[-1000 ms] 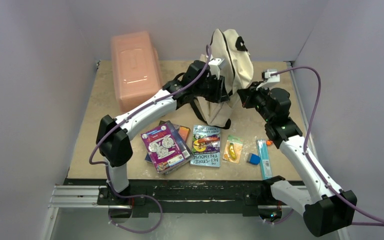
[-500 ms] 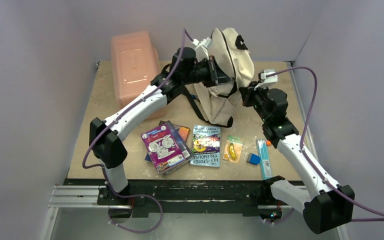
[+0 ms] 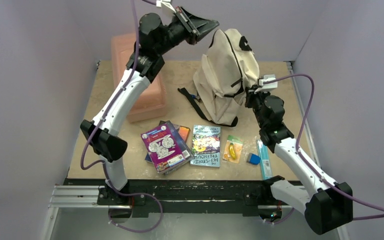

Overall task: Pack the student bag
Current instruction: Unzip the student bag at the center of the board.

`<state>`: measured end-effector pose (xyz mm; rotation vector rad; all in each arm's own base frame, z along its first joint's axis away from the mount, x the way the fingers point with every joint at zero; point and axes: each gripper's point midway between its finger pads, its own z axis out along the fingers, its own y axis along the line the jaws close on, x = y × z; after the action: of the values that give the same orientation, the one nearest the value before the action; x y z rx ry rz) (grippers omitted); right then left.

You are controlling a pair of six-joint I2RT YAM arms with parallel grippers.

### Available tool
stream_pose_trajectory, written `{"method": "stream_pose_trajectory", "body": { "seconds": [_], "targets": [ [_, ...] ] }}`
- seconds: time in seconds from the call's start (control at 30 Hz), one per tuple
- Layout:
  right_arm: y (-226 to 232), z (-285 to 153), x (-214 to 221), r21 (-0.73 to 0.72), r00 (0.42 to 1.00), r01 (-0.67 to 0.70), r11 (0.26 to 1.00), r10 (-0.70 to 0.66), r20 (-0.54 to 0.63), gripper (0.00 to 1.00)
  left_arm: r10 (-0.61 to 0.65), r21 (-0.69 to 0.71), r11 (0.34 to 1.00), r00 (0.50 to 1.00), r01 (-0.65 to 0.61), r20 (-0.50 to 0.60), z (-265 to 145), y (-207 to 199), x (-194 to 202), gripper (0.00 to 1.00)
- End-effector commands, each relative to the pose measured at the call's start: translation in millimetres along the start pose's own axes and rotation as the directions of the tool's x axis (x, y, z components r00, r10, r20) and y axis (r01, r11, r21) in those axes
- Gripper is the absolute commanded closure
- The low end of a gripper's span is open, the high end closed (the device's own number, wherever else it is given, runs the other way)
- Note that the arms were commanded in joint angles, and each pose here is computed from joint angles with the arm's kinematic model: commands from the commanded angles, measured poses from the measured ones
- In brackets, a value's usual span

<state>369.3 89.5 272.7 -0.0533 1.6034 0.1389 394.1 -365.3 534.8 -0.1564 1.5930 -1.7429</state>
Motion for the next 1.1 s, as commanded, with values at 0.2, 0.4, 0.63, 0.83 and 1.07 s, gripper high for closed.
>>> {"method": "stream_pose_trajectory", "body": {
  "seconds": [0.2, 0.4, 0.63, 0.83, 1.07],
  "targets": [
    [23.6, 4.3, -32.1, -0.089, 1.000, -0.024, 0.996, 0.023, -0.019, 1.00, 0.479, -0.175, 0.849, 0.866, -0.499, -0.144, -41.6, 57.2, 46.4, 0.42],
    [25.4, 0.6, -37.0, -0.103, 1.000, -0.029, 0.994, 0.029, -0.005, 1.00, 0.571, -0.280, 0.725, 0.777, -0.629, -0.265, -46.0, 95.3, 75.5, 0.09],
    [27.5, -1.8, -40.8, -0.118, 1.000, -0.026, 0.993, 0.027, 0.006, 1.00, 0.468, -0.254, 0.783, 0.807, -0.568, -0.361, -23.3, 127.6, 108.8, 0.24],
    [29.7, -2.7, -41.4, -0.132, 1.000, -0.026, 0.991, 0.028, 0.009, 1.00, 0.430, -0.189, 0.826, 0.811, -0.531, -0.397, -7.2, 129.4, 136.0, 0.35],
    [29.4, -4.8, -43.4, -0.132, 0.999, -0.026, 0.991, 0.029, 0.016, 1.00, 0.418, -0.163, 0.836, 0.800, -0.525, -0.431, -5.7, 132.5, 150.5, 0.51]
  ]
}}
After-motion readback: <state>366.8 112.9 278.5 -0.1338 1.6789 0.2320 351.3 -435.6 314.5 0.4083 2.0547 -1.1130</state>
